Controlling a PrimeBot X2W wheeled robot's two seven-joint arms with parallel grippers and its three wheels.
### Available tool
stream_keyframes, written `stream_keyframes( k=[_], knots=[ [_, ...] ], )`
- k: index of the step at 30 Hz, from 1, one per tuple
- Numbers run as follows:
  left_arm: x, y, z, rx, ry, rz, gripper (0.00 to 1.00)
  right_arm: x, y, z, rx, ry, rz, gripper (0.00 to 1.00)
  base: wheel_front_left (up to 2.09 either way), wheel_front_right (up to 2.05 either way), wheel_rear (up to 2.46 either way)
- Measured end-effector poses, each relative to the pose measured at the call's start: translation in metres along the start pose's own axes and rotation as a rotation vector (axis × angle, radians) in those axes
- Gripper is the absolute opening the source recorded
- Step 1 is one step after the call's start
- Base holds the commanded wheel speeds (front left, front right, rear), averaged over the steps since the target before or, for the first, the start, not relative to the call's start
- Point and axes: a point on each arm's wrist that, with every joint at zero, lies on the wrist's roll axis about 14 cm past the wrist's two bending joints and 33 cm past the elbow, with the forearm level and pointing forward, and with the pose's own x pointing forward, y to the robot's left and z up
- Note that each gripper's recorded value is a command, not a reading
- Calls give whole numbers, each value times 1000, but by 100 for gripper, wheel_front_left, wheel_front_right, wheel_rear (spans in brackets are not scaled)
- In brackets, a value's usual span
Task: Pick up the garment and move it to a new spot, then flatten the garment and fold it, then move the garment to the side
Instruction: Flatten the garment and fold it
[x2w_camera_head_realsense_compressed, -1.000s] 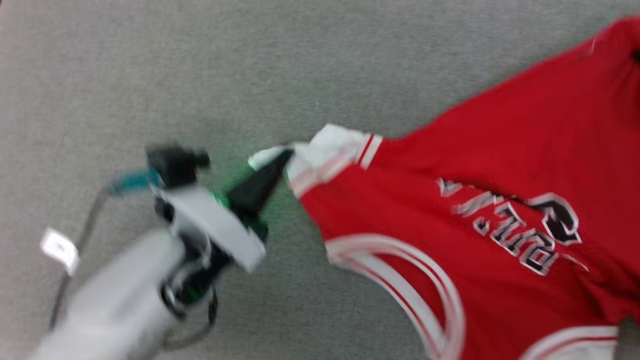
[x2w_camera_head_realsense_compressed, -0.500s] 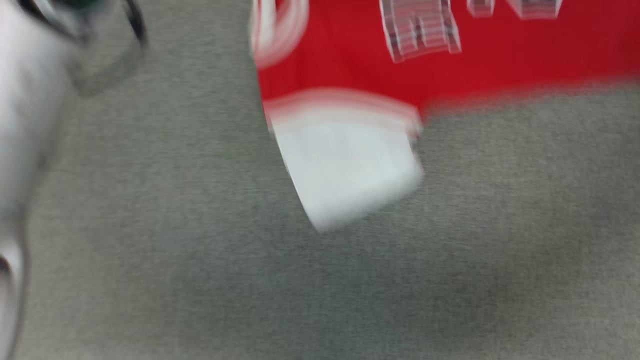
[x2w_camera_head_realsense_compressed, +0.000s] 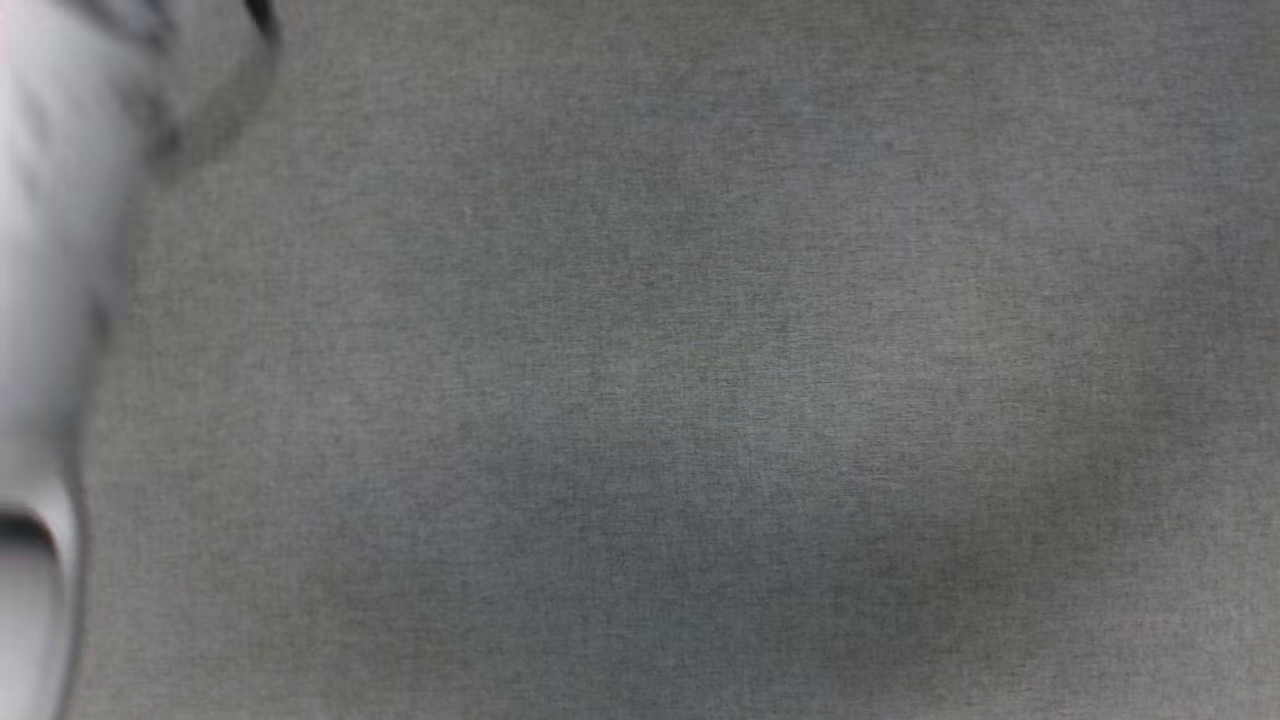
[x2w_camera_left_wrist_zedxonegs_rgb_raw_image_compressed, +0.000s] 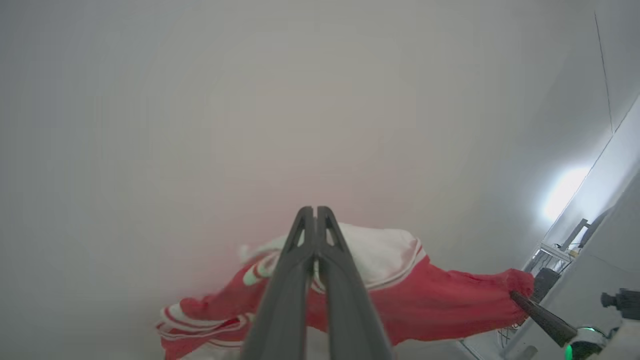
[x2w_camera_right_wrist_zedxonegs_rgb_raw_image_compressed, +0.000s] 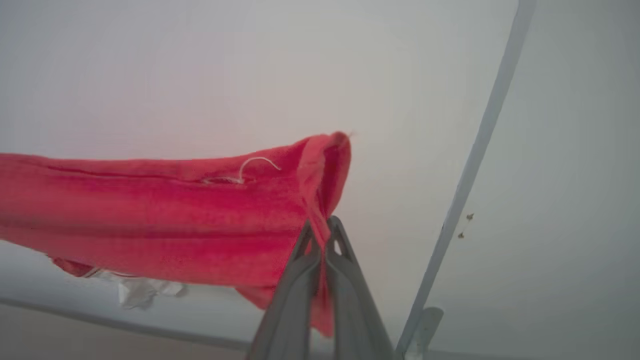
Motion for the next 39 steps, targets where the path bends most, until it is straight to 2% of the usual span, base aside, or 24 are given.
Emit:
stream_keyframes(
  k=[5, 8, 12, 19, 27, 34, 39],
  knots=[
    [-77, 29, -81, -133, 175, 73, 0, -32, 15, -73, 35, 161, 75, 0, 0, 0, 0],
    [-127, 26, -119, -209, 273, 92, 0, -62, 19, -112, 63, 259, 109, 0, 0, 0, 0],
    [-180, 10, -144, -299, 360, 95, 0, -105, 22, -148, 98, 376, 149, 0, 0, 0, 0],
    [-246, -20, -153, -368, 476, 78, 0, -184, 34, -185, 201, 555, 207, 0, 0, 0, 0],
    [-306, -29, -145, -417, 527, 138, 0, -263, 49, -195, 266, 695, 278, 0, 0, 0, 0],
    [-337, -48, -123, -460, 526, 146, 0, -295, 28, -177, 247, 715, 257, 0, 0, 0, 0],
    [-341, -67, -109, -462, 536, 88, 0, -304, 21, -168, 244, 701, 247, 0, 0, 0, 0]
  ],
)
